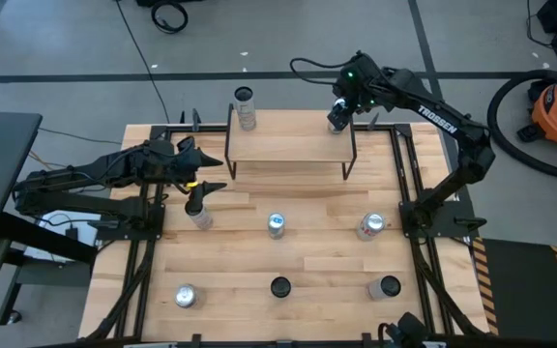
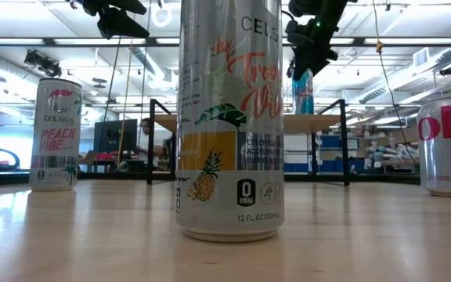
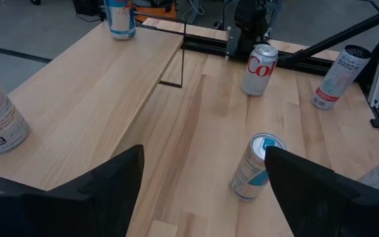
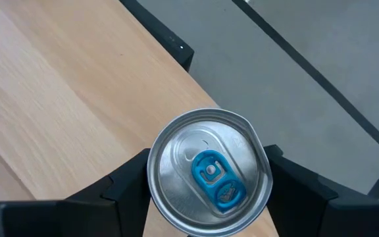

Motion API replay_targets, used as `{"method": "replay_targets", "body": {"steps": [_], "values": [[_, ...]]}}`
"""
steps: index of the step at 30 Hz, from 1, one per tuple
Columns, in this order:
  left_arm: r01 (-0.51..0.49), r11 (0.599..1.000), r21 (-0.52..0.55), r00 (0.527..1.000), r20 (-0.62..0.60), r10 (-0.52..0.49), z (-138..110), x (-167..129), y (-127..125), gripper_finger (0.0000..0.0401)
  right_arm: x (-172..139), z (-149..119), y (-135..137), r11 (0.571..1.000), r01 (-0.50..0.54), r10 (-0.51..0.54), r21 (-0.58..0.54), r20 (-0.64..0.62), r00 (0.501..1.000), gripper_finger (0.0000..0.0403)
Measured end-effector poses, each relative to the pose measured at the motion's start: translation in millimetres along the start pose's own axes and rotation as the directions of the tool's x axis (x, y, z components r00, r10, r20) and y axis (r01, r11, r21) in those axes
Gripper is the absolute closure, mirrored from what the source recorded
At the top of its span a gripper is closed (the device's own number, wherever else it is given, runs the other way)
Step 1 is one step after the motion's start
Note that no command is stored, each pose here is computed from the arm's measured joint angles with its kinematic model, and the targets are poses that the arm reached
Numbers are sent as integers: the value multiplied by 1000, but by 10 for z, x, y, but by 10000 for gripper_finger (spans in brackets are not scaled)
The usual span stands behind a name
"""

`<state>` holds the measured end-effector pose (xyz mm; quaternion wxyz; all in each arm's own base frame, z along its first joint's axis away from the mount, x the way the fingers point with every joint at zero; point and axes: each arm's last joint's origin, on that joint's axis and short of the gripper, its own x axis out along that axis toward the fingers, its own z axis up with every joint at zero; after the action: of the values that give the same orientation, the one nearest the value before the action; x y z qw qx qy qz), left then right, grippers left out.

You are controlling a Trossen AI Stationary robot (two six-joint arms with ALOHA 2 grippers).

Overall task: Place canned beverage on shelf
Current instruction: Put the top blue soda can on the shelf, then put the top red soda can on the shelf

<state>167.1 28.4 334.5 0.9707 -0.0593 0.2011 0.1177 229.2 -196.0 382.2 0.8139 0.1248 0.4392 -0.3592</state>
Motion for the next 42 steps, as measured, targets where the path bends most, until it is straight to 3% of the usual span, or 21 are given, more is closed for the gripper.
{"method": "replay_targets", "body": {"steps": [24,33,42], "values": [[0,1000,0,1000,0,0,1,-1,0,83,21,-1,9,997,-33,33,-75,8,999,105],[0,1000,0,1000,0,0,1,0,0,83,20,29,8,997,-27,30,-76,38,999,68],[-1,1000,1,1000,-11,1,-10,0,1,83,-142,119,-16,997,-16,23,-69,93,995,54]]}}
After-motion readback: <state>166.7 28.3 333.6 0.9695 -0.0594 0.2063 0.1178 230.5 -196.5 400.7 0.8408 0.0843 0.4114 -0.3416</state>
